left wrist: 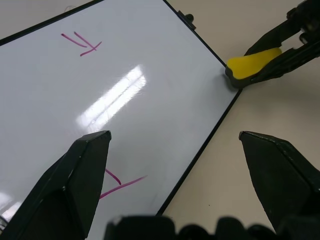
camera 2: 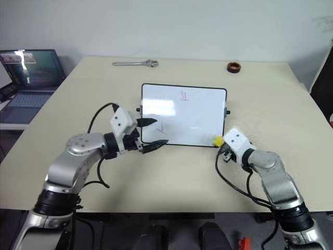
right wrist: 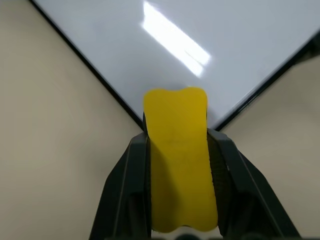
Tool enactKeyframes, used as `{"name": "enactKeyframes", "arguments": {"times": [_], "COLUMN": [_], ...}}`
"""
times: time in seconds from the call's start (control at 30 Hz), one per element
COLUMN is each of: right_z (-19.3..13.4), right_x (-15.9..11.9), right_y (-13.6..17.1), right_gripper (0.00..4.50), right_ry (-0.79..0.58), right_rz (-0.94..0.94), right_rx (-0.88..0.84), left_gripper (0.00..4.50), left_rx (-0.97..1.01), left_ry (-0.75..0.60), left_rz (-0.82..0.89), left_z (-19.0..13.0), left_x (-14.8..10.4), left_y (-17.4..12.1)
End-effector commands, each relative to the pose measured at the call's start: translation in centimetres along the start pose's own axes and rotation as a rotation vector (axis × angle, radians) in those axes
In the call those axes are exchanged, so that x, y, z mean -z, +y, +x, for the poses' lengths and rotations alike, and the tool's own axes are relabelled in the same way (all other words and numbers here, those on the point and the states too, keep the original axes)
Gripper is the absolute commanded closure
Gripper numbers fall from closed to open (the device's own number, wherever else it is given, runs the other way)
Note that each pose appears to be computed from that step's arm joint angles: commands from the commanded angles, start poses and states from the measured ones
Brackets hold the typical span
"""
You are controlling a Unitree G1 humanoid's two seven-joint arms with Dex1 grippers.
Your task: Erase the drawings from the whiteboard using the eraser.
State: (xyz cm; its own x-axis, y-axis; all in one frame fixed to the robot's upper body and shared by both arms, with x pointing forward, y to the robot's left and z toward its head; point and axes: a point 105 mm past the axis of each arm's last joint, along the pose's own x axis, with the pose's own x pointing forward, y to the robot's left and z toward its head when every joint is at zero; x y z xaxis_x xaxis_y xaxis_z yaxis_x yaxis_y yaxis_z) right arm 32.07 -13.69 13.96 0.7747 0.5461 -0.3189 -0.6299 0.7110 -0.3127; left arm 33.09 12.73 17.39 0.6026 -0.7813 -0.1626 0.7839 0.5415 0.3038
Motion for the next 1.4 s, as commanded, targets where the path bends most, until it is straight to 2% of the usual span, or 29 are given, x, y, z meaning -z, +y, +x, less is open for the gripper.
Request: {"name": "enactKeyframes", "arguments": {"times": [0.03, 0.17, 0.37, 0.53, 0.73, 1.0, 1.17, 1.3, 1.4], "right_z": [-1.5, -1.9, -2.0, -1.5, 0.7, 7.4, 10.2, 11.8, 12.3], "right_x": [-4.0, -6.1, -6.9, -7.5, -7.2, -10.2, -11.6, -10.0, -8.5], "right_y": [0.6, 1.4, 2.0, 0.9, 0.3, -1.5, -3.5, -3.5, -1.4], "right_gripper": [3.36, 3.36, 3.36, 3.36, 3.36, 3.36, 3.36, 3.36, 3.36], "right_ry": [-0.169, -0.305, -0.383, -0.444, -0.408, -0.374, -0.37, -0.291, -0.246], "right_rz": [0.006, -0.053, -0.066, -0.068, -0.102, -0.166, -0.174, -0.189, -0.256], "right_rx": [-0.045, -0.068, -0.091, -0.039, -0.01, 0.108, 0.215, 0.194, 0.053], "left_gripper": [0.0, 0.0, 0.0, 0.0, 0.0, 0.0, 0.0, 0.0, 0.0], "left_rx": [-0.089, -0.235, -0.377, -0.468, -0.464, -0.416, -0.399, -0.398, -0.4], "left_ry": [-0.087, -0.112, -0.092, -0.102, -0.095, -0.083, -0.079, -0.081, -0.079], "left_rz": [0.002, -0.041, -0.062, -0.078, -0.059, -0.036, -0.025, -0.021, -0.022], "left_z": [-1.4, -2.9, -4.7, -5.9, -5.5, -4.3, -3.9, -3.9, -3.9], "left_x": [-2.1, -2.0, -1.2, -1.3, -1.8, -2.1, -2.2, -2.3, -2.2], "left_y": [1.2, 2.7, 3.8, 4.1, 3.8, 3.1, 2.9, 2.9, 2.9]}}
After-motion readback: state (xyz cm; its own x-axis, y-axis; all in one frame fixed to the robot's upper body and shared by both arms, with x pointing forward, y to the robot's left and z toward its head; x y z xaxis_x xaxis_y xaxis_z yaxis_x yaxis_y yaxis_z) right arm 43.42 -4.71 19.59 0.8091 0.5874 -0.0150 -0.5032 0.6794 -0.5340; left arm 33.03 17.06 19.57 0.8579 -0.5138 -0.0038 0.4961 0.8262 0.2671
